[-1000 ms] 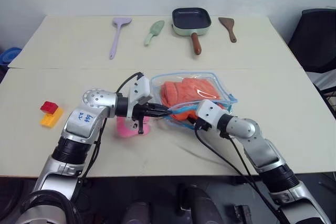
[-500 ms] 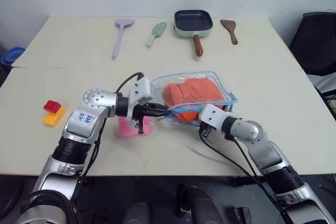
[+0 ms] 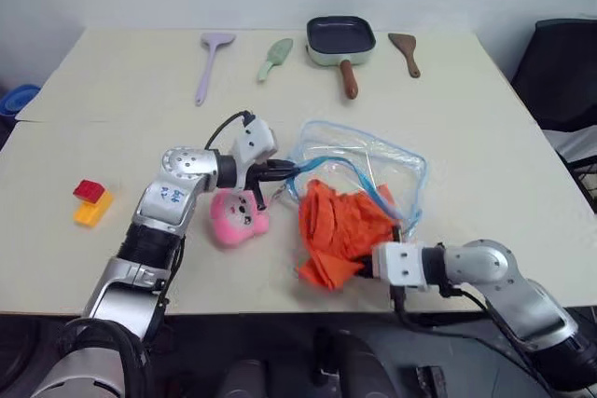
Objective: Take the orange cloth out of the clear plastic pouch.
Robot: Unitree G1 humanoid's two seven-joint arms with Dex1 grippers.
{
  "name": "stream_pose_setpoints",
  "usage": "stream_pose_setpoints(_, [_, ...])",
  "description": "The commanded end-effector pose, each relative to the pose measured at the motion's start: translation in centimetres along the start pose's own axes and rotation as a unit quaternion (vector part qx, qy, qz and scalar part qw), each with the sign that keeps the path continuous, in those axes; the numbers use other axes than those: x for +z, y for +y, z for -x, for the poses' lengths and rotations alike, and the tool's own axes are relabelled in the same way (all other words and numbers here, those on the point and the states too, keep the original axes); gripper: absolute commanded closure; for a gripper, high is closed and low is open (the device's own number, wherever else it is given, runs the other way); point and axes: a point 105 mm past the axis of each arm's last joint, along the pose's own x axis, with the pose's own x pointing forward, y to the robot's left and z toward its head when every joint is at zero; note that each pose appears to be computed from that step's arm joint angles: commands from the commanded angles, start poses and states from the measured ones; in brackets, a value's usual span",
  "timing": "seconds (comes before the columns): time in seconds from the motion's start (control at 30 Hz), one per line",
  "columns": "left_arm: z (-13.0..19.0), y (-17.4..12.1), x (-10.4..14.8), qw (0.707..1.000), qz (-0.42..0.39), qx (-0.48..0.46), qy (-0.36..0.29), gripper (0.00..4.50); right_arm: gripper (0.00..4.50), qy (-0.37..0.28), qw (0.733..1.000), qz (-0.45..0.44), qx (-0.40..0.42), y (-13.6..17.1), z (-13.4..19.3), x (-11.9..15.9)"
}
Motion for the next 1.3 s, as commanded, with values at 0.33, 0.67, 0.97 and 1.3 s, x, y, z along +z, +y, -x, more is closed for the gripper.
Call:
stream_pose_setpoints(0.33, [2.7, 2.6, -1.9, 0.995, -0.066, 0.053, 0.061, 4.5, 4.46, 0.085, 0.996, 0.012, 0.019, 1.3, 5.0, -2.0])
stream_pose_setpoints(0.67, [6.7, -3.3, -1.6, 0.987, -0.123, -0.064, 0.076, 4.5, 4.46, 0.119, 0.952, -0.124, -0.255, -3.2, 13.8, -6.4])
stream_pose_setpoints(0.97, [6.6, -6.1, -3.7, 0.977, -0.155, -0.092, 0.11, 4.5, 4.46, 0.145, 0.872, -0.206, -0.42, -5.3, 16.3, -10.9])
stream_pose_setpoints(1.3, [5.8, -6.7, -3.5, 0.971, -0.175, -0.125, 0.102, 4.5, 4.46, 0.087, 0.763, -0.292, -0.571, -9.5, 17.3, -12.0])
